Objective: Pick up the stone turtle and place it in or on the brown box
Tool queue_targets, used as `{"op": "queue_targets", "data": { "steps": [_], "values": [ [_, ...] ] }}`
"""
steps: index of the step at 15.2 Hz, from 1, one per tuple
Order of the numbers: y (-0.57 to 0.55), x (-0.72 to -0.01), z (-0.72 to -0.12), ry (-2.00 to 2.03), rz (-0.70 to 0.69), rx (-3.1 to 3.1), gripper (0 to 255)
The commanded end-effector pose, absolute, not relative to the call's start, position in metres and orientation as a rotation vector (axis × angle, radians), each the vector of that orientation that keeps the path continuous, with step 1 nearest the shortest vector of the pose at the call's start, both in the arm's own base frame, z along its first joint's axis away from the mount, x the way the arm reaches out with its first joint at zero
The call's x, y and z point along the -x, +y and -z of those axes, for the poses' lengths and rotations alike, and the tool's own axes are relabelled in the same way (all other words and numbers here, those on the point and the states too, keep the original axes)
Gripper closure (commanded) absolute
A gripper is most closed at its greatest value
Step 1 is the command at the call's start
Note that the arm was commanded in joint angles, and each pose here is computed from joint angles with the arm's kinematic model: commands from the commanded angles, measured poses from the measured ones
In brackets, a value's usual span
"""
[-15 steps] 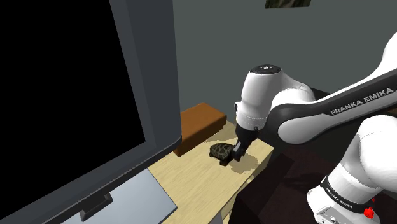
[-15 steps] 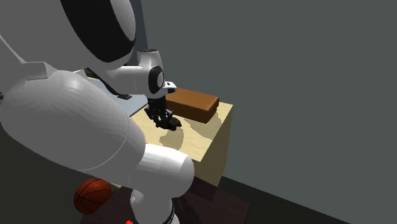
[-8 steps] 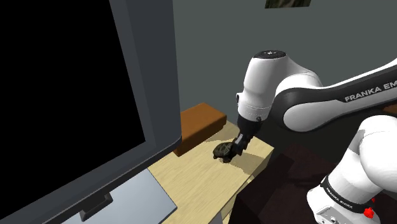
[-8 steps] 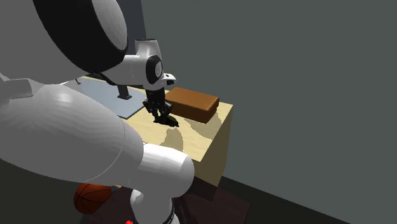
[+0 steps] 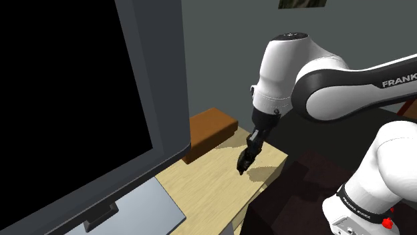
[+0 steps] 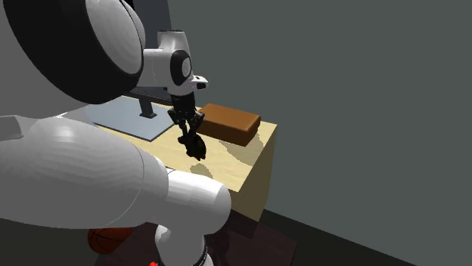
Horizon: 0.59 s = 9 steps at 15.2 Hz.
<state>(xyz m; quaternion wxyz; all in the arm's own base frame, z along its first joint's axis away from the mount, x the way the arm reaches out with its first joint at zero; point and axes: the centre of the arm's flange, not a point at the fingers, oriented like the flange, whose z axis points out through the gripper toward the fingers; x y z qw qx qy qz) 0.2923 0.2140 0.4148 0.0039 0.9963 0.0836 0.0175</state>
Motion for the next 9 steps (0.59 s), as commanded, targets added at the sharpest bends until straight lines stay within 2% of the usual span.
{"op": "queue_targets", "data": {
  "steps": [1, 9],
  "values": [
    [0.214, -0.293, -0.426, 0.262, -0.055, -3.122, 255],
    [0.214, -0.293, -0.465, 0.262, -0.055, -3.122, 255]
  ]
}}
